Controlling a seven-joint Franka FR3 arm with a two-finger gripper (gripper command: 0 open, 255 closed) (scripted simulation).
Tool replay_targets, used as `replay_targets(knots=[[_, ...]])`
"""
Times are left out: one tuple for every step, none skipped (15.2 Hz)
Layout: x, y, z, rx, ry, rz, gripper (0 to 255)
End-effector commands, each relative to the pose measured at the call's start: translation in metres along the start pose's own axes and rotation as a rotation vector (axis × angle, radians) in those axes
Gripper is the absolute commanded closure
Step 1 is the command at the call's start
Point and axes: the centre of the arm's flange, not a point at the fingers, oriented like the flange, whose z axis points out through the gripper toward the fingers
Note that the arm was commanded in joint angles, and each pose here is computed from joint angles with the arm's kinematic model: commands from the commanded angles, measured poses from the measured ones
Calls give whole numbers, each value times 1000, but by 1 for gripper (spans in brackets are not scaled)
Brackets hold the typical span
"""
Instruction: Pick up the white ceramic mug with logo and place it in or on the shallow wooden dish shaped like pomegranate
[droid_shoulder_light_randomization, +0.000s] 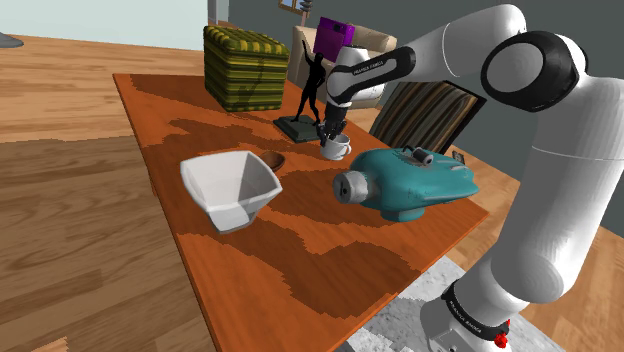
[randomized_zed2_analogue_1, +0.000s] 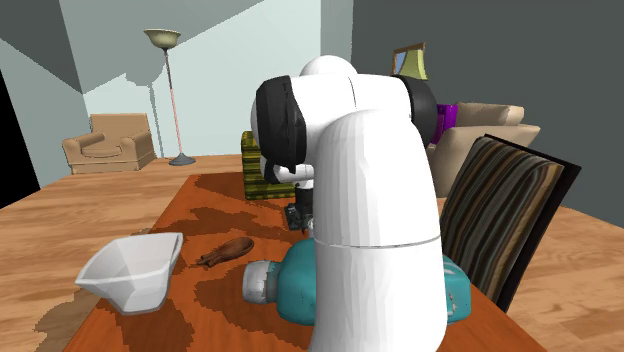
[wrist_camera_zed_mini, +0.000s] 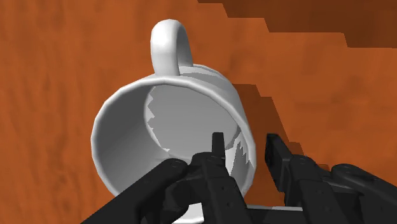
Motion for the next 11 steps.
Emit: replay_targets(knots=[[0,0,0,0,0,0,255],[0,0,0,0,0,0,255],[0,0,0,0,0,0,255],[0,0,0,0,0,0,255],[0,0,0,0,0,0,255],[0,0,0,0,0,0,255],[0,0,0,0,0,0,255],[0,0,0,0,0,0,255],[0,0,-5,0,0,0,255],[1,1,-10,0,0,0,255],[1,1,-16,0,0,0,255]])
